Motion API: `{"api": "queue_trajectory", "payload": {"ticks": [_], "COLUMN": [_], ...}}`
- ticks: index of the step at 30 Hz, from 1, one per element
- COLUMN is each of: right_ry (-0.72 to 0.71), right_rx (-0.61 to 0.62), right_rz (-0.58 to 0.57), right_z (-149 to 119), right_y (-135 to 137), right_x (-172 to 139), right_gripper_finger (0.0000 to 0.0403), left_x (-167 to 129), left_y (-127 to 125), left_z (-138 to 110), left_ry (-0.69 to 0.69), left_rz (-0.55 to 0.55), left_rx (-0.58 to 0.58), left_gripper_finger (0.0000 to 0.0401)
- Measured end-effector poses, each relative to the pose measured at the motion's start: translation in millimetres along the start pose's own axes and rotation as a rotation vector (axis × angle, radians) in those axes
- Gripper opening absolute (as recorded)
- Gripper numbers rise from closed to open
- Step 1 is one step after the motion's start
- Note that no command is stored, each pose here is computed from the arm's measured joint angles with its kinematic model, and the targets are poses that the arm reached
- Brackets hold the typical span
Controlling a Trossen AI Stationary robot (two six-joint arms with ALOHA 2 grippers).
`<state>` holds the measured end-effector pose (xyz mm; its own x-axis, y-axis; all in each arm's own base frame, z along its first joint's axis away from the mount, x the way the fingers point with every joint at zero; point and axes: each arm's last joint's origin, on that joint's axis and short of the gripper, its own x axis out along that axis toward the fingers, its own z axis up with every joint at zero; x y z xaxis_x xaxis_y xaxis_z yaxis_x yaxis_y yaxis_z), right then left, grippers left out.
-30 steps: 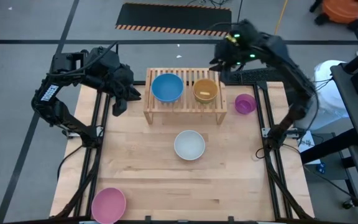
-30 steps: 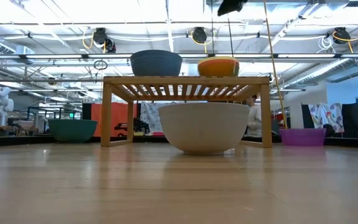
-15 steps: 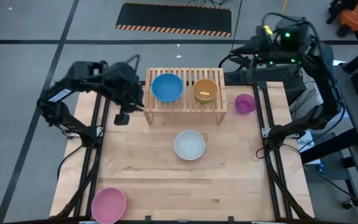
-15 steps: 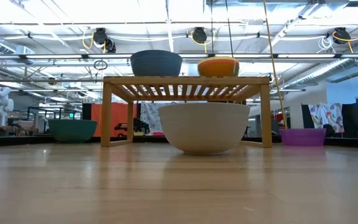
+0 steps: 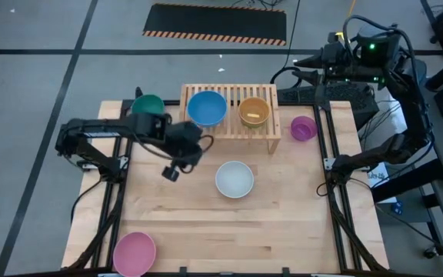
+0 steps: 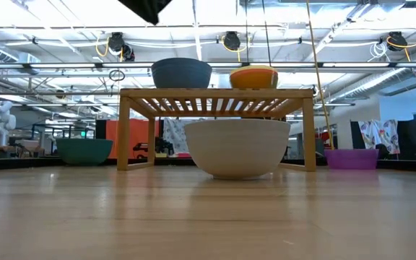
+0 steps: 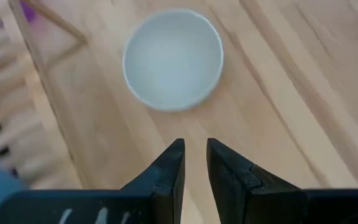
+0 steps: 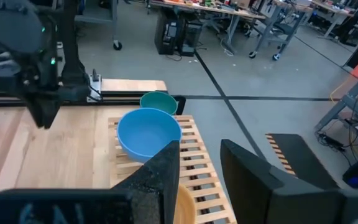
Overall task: Place and stack bowls onto a shelf
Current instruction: Stack the white bowl on top of the blue bowl on the shelf
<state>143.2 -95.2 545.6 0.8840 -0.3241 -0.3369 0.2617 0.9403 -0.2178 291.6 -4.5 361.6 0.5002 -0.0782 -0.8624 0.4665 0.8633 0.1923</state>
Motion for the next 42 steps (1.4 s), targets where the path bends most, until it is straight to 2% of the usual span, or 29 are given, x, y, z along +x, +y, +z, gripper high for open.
{"api": "queue_trajectory", "payload": {"ticks": [7, 10, 18, 26, 42], "right_ry": [0.000, 0.000, 0.005, -0.016, -0.088], "right_rx": [-0.001, -0.003, -0.029, -0.034, -0.055], "right_rz": [0.000, 0.001, 0.003, -0.002, -0.026], "right_z": [0, 0, -1, -1, -1], "right_y": [0, 0, 0, 4, 15], "right_x": [0, 0, -1, -14, -50], "right_gripper_finger": [0.0112, 0.0112, 0.0112, 0.0112, 0.0112], "left_x": [34, 49, 98, 138, 171], "left_y": [-9, -14, -33, -40, -47], "left_z": [12, 15, 28, 29, 23], "left_ry": [-0.093, -0.106, -0.038, 0.026, 0.094], "left_rz": [0.182, 0.203, 0.127, 0.052, -0.040], "left_rx": [0.053, 0.075, 0.129, 0.151, 0.127], "left_gripper_finger": [0.0074, 0.0074, 0.0074, 0.0074, 0.0074]}}
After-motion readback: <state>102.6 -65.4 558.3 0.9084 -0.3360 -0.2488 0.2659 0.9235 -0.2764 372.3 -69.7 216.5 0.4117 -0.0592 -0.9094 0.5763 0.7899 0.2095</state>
